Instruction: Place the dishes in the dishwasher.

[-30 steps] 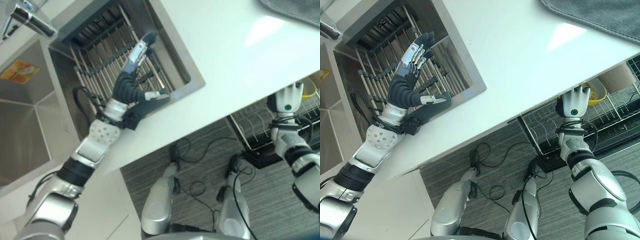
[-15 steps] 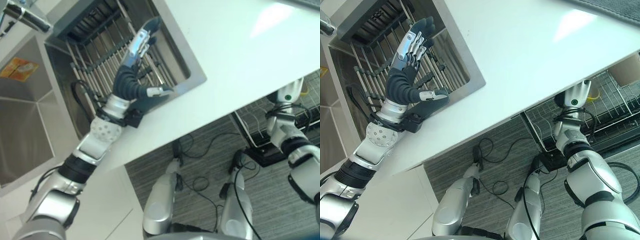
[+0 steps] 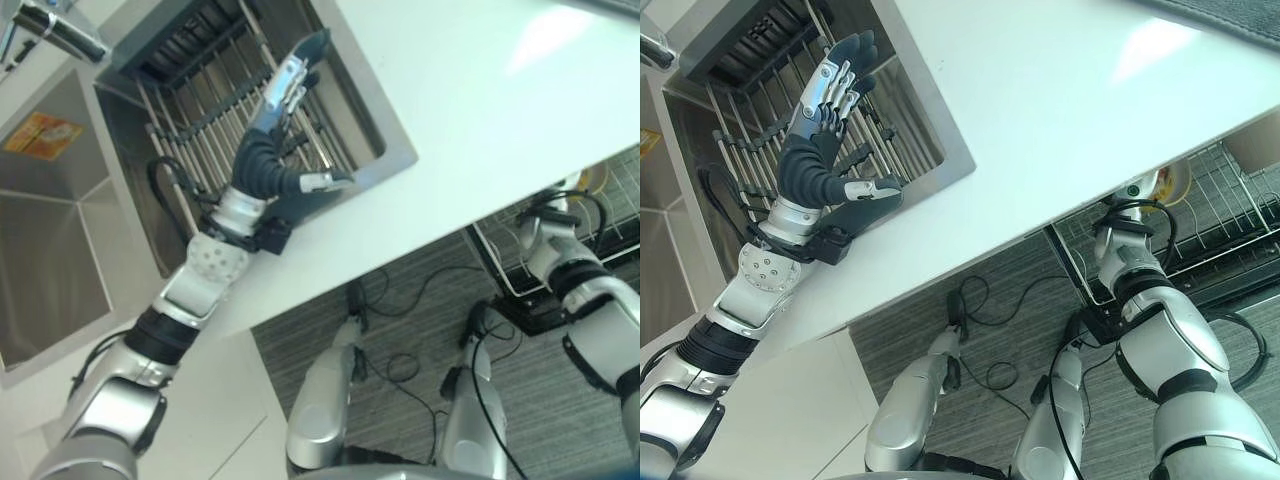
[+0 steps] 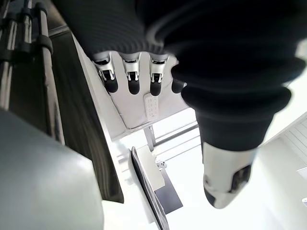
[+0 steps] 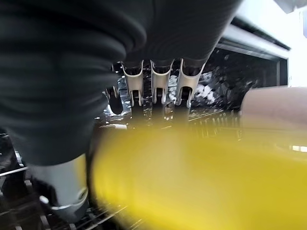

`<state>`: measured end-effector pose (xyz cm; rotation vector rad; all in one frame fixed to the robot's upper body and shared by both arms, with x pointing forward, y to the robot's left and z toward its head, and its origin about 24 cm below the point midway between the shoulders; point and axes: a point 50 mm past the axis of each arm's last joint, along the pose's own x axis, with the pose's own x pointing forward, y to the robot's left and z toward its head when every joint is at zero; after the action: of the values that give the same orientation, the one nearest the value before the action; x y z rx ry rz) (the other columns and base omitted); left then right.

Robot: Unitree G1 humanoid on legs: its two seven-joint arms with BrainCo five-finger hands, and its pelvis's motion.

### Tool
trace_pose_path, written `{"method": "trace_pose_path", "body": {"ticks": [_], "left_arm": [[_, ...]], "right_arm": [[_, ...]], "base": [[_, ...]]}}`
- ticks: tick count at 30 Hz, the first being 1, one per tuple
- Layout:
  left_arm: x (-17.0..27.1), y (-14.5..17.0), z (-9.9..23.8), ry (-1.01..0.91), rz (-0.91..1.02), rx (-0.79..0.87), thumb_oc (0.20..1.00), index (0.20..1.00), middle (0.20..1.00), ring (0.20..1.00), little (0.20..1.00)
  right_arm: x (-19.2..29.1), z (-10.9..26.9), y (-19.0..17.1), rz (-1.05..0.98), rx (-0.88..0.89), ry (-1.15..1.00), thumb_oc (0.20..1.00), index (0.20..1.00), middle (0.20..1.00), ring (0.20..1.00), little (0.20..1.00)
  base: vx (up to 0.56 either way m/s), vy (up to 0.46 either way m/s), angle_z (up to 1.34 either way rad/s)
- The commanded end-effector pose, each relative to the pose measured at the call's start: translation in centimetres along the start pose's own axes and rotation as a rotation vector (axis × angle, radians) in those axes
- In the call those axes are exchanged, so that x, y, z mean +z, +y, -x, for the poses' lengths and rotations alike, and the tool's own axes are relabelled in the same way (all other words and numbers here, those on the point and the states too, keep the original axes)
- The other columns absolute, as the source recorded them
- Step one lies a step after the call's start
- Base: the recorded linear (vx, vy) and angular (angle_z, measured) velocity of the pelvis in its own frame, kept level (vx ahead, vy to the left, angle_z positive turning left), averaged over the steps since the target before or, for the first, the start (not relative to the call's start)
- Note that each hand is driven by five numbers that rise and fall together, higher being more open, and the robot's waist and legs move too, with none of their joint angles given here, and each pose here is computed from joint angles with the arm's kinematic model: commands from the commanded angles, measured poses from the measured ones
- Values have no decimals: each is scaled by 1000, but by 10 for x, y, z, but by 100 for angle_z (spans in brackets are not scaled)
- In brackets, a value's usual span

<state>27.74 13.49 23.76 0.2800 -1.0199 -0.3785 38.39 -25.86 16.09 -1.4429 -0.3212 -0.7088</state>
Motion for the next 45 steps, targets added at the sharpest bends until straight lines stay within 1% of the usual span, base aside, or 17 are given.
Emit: {"method": "trace_pose_path", "body": {"ticks": [1,6,12,13,15,16,18,19,23,26,30,33,34,35,37,40,45], "left_arm": [[2,-20,0,-16,26,-58,1000,1000,1000,1000,1000],[1,-23,-1,-14,26,-51,1000,1000,1000,1000,1000],[2,-24,-1,-14,35,-36,1000,1000,1000,1000,1000],[1,-25,0,-5,41,-27,1000,1000,1000,1000,1000],[0,-26,2,4,46,-21,1000,1000,1000,1000,1000],[0,-27,6,12,50,-10,1000,1000,1000,1000,1000],[-1,-29,10,22,49,9,1000,1000,1000,1000,1000],[0,-30,12,31,41,28,1000,1000,1000,1000,1000],[-1,-30,15,54,34,56,1000,1000,1000,1000,1000],[-3,-28,20,77,26,68,1000,1000,1000,1000,1000],[-7,-26,30,140,40,90,1000,1000,1000,1000,1000],[-6,-30,39,144,59,62,1000,1000,1000,1000,1000],[-2,-32,41,124,63,56,1000,1000,1000,1000,1000],[2,-36,42,108,82,33,1000,1000,1000,1000,1000],[5,-42,45,102,115,-18,1000,1000,1000,1000,1000],[5,-56,52,128,199,-110,1000,1000,1000,1000,1000],[0,-78,60,209,372,-239,1000,1000,1000,1000,1000]], "right_arm": [[29,-36,-32,-142,-132,40,1000,1000,1000,1000,1000],[34,-20,-12,-198,-32,86,1000,1000,1000,1000,1000],[35,-4,1,-246,-13,148,1000,1000,1000,1000,1000],[30,1,2,-343,-71,277,1000,1000,1000,1000,1000],[25,8,6,-469,-107,442,1000,1000,1000,1000,1000],[21,18,10,-617,-166,625,1000,1000,1000,1000,1000],[23,28,15,-753,-212,722,1000,1000,1000,1000,1000],[33,33,12,-882,-288,779,1000,1000,1000,1000,1000],[43,34,3,-1039,-377,846,1000,1000,1000,1000,1000],[46,36,-5,-1103,-453,877,1000,1000,1000,1000,1000],[53,42,-20,-1118,-511,820,1000,1000,1000,1000,1000],[58,59,-17,-1073,-452,781,1000,1000,1000,1000,1000],[55,73,-9,-1065,-399,796,1000,1000,1000,1000,1000],[52,100,6,-1044,-323,805,1000,1000,1000,1000,1000],[51,118,15,-1052,-265,790,1000,1000,1000,1000,1000],[51,133,16,-1083,-235,765,1000,1000,1000,1000,1000],[45,141,9,-1097,-218,668,1000,1000,1000,1000,1000]], "base": [[0,0,0],[0,0,0],[-4,33,0],[-1,52,1],[18,57,0],[22,83,-1],[39,99,-7],[48,89,-7],[34,65,-11],[35,39,-7],[55,40,-8],[70,-15,-12],[139,-94,-4],[168,-96,2],[185,-99,6],[195,-89,-11],[143,-42,-17]]}}
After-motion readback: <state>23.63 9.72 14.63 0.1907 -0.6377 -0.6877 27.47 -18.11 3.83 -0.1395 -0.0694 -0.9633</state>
